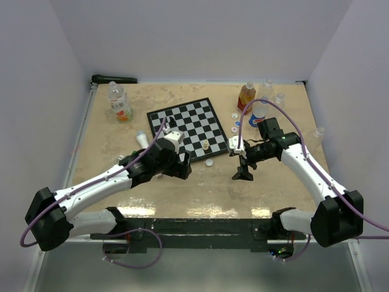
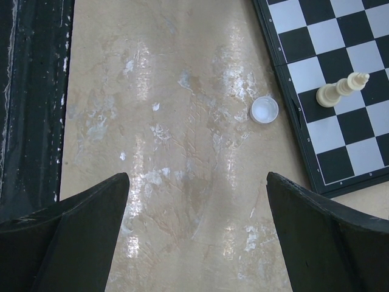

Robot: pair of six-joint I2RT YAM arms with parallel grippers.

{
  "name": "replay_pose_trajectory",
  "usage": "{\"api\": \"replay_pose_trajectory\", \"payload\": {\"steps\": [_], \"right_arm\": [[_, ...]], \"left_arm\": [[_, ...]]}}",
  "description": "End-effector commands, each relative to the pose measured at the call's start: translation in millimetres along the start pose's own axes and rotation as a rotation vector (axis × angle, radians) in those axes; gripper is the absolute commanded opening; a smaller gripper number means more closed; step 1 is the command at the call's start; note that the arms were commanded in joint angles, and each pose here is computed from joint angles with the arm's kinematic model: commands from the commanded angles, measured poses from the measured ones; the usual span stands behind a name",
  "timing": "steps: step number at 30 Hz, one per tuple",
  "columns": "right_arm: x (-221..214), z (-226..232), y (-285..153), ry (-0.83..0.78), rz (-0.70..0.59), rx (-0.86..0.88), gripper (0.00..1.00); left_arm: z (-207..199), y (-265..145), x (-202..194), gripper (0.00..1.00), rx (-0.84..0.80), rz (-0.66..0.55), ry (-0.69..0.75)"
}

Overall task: Unscrew the bottle caps
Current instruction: Pick up the bottle cap from the center of the board.

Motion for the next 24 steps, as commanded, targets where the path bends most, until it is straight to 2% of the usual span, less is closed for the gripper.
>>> {"api": "replay_pose_trajectory", "payload": {"steps": [1,24], "right_arm": [[-1,-3,0,0.003,0.000,-0.011,0.98],[-2,-2,0,0.002,0.004,-0.014,0.98]], "left_arm": [[-9,6,4,1.00,-0.023,-0.036,-0.018],[-23,23,-7,1.00,-0.060,0.031,0.023]]}}
Point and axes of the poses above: each gripper's point midway between its finger pads, its own y axis out along the fingers, its own z axis along the line the jaws close on, x = y × z, the point moved 9 cm from there along -y, back along the fingers, and after that the axes turned 1 degree about y, right-handed, at the moved point
